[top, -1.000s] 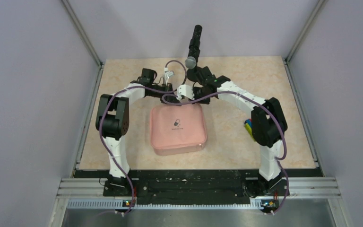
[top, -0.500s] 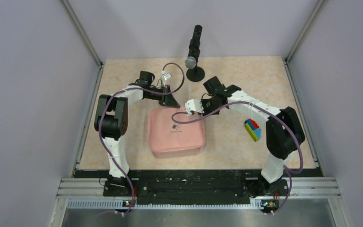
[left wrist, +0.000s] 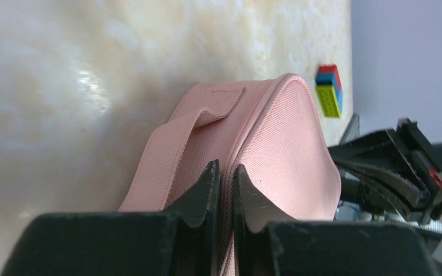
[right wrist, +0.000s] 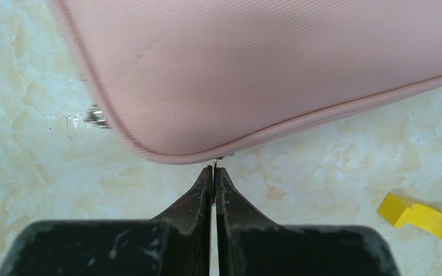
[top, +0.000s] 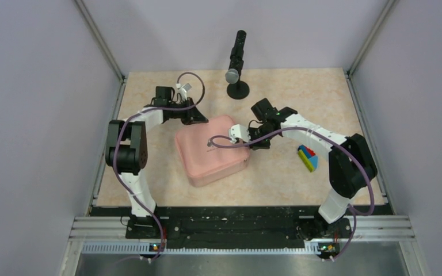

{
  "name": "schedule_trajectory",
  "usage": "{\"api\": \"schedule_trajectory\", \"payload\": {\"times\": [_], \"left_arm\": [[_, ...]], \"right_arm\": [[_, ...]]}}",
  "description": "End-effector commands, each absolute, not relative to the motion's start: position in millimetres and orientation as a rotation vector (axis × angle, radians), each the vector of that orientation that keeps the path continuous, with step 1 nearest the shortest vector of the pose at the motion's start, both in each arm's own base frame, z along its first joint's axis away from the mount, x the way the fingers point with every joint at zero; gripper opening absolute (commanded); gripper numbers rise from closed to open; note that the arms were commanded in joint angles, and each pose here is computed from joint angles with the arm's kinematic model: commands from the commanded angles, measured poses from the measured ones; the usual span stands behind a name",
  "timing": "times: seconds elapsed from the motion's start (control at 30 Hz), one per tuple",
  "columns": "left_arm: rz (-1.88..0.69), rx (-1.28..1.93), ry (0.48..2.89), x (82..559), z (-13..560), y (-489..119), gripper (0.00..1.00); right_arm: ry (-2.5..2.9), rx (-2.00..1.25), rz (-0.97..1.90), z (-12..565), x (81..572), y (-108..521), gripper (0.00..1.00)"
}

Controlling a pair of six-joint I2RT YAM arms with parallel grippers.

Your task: Organize the medicine kit

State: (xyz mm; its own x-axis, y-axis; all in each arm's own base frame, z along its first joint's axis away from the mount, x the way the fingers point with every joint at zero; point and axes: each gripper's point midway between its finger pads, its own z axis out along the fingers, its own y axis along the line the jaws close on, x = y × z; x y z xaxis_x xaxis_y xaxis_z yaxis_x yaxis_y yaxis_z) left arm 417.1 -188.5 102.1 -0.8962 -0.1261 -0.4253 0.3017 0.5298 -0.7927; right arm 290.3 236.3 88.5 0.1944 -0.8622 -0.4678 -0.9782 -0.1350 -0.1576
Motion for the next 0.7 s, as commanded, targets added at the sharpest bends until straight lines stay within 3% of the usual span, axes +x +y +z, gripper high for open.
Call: {"api": "schedule_trajectory", "payload": {"times": [0.0,0.2,0.67], "left_arm": [[-0.882,-0.141,2.233,486.7,116.2,-113.8,0.0],[-0.716,-0.418,2.248,492.0,104.8,-67.5,0.0],[-0.801,-0.747,2.32,466.8,63.6,-105.9,0.0]], "right_arm": [[1.874,-2.104,0.473,83.8,246.7,212.4,0.0],[1.89,-2.069,0.522,87.0,248.2,221.5,0.0],[1.906,-1.981,0.841,89.3,228.7,257.7,0.0]]}}
